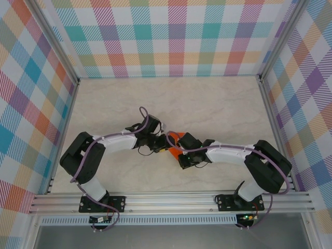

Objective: Fold a paper plane with a square sheet of paper (fold left side to right side)
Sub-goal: Fourth fold the wing at the center of the table.

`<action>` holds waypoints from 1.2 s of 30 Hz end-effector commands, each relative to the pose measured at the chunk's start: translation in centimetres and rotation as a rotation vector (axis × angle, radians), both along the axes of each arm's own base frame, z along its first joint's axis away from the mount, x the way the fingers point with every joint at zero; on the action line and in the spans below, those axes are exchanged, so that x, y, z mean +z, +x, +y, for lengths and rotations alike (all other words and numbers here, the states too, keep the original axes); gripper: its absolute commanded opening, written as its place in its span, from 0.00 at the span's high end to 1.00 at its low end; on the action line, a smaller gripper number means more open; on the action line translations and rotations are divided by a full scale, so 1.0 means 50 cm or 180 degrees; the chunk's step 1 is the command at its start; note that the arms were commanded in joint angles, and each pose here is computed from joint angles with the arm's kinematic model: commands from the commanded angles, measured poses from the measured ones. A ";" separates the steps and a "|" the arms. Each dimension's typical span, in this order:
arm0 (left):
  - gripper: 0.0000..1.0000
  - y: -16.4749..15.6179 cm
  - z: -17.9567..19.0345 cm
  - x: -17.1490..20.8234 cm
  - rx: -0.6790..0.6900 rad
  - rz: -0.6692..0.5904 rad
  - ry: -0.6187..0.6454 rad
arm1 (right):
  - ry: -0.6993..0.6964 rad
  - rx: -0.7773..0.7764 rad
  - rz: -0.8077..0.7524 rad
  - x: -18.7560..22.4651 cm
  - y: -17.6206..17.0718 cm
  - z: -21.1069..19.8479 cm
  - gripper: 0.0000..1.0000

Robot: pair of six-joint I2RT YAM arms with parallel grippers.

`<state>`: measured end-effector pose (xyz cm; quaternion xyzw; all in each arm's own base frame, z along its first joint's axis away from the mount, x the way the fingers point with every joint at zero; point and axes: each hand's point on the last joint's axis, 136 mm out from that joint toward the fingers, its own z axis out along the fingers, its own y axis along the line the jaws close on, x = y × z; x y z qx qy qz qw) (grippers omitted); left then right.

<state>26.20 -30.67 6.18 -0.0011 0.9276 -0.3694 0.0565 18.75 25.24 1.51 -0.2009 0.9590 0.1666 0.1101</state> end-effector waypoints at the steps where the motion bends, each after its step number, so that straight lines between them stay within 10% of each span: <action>1: 0.52 0.003 -0.023 0.008 -0.0059 0.0000 -0.0076 | 0.0229 0.0029 0.0081 0.005 -0.005 0.009 0.89; 17: 0.75 0.014 -0.015 -0.006 0.0023 -0.0024 0.0046 | 0.0625 -0.0187 0.0252 -0.004 0.002 -0.010 0.91; 36: 0.68 0.047 -0.054 -0.031 -0.0023 0.0041 -0.0031 | 0.1168 -0.0327 0.0562 -0.006 0.019 -0.017 0.93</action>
